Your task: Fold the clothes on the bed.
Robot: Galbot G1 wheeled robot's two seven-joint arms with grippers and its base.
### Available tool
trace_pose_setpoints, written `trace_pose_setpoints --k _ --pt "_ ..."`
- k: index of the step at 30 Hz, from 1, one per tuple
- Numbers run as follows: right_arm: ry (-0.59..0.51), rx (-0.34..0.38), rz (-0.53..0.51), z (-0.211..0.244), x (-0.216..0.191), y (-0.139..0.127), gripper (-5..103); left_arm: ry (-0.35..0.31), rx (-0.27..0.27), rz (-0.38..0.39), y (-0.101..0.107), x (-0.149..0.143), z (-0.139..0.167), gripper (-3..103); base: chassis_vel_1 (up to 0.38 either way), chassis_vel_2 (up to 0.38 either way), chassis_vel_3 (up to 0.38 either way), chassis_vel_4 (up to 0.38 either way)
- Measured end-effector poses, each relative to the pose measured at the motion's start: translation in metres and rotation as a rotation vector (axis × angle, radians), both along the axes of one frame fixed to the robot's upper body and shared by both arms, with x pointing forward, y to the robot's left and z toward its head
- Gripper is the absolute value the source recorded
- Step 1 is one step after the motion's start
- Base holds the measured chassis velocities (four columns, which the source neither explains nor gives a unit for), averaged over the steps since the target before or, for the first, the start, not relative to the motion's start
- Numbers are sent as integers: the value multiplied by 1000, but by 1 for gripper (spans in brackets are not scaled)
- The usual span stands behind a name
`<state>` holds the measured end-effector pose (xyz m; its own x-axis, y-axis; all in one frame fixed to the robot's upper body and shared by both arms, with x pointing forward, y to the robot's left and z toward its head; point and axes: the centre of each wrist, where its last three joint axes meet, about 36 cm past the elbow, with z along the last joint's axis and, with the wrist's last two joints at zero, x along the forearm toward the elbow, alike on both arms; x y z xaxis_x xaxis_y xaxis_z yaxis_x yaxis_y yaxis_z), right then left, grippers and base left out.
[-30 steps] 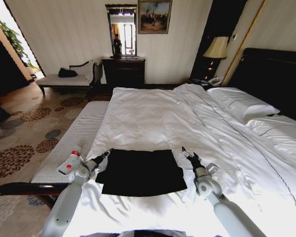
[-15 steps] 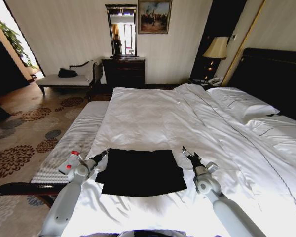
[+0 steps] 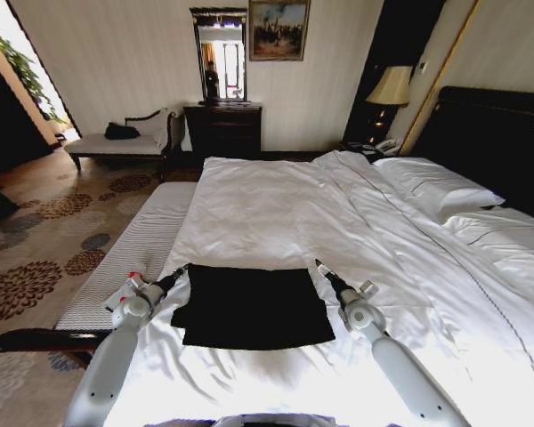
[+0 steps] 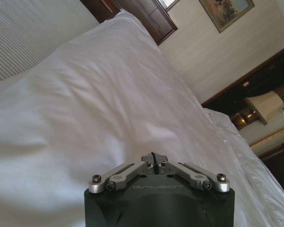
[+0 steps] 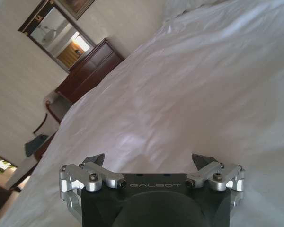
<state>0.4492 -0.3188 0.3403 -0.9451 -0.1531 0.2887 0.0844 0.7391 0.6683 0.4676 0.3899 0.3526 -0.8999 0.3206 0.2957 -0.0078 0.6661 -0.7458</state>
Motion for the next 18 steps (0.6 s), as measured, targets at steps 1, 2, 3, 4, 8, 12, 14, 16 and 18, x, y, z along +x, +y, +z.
trace_pose_setpoints --k 1,2,3,4,8,12,14,16,18 --pt "-3 6 11 -2 0 -1 100 0 0 1 0 0 0 0 0 0 0 0" --pt "-7 13 29 -7 0 -2 100 0 1 2 0 0 0 0 0 0 0 0" --pt "-15 19 55 -14 1 -3 100 -1 3 4 1 0 0 0 0 0 0 0" --pt "-15 19 55 -14 1 -3 100 -1 3 4 1 0 0 0 0 0 0 0" --pt "-38 29 104 -28 7 -7 100 -2 6 6 2 0 1 0 0 0 0 0" --pt "-45 19 138 -38 10 -7 100 -5 10 10 4 0 2 0 0 0 0 0" --pt "-45 15 147 -42 11 -6 96 -5 12 12 5 0 2 0 0 0 0 0" --pt "-51 22 165 -48 14 -3 85 -6 13 14 6 0 3 0 0 0 0 0" --pt "-55 26 172 -49 15 -3 80 -6 13 14 6 0 3 0 0 0 0 0"
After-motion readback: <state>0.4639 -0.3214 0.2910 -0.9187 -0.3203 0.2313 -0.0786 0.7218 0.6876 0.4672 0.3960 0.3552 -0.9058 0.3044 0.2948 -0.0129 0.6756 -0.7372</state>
